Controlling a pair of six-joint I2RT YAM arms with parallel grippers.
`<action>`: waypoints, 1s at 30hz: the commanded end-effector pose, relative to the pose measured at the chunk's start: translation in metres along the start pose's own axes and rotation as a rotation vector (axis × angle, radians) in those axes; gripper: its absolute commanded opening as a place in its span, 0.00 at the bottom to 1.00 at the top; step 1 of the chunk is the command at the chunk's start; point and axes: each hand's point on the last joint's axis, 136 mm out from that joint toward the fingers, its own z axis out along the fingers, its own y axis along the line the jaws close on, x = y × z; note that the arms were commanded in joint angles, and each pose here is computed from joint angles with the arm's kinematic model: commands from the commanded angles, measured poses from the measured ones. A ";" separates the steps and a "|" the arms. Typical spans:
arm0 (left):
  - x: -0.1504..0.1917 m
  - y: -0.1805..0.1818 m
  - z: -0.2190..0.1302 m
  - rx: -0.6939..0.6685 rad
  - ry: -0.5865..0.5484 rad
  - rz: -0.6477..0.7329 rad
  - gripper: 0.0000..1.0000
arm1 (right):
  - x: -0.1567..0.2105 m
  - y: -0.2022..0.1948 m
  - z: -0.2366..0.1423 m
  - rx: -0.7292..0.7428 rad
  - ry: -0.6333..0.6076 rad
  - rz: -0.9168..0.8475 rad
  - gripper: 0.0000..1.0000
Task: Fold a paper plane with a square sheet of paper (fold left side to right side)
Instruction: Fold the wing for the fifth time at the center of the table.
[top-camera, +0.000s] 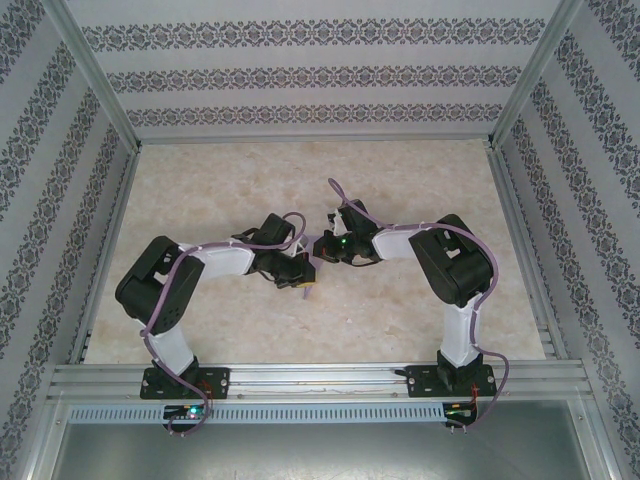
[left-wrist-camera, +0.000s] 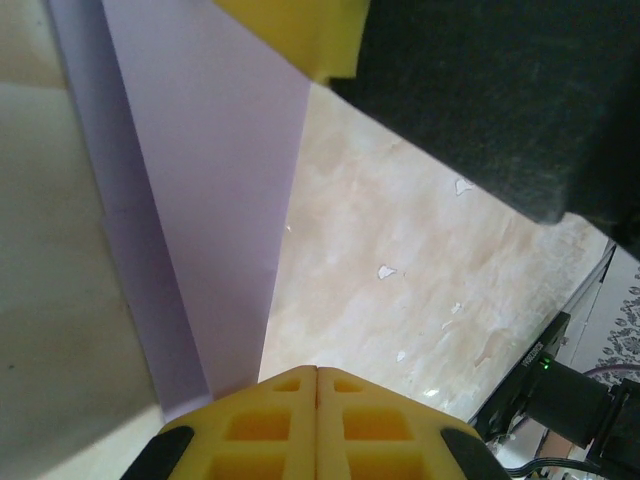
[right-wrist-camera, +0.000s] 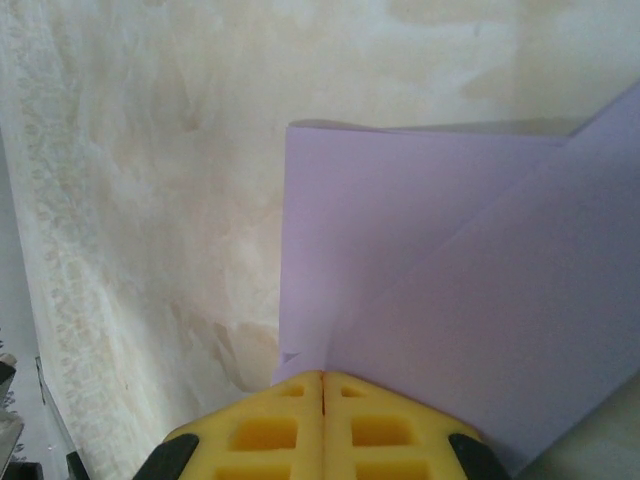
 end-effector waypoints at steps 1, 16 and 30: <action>-0.002 -0.006 0.003 -0.002 0.008 0.025 0.06 | 0.037 -0.063 0.014 0.198 0.102 0.075 0.00; 0.007 0.014 0.011 -0.040 0.026 -0.001 0.06 | 0.039 -0.068 0.013 0.233 0.114 0.067 0.00; 0.010 0.022 0.014 -0.052 0.026 -0.014 0.06 | 0.040 -0.069 0.014 0.242 0.120 0.065 0.00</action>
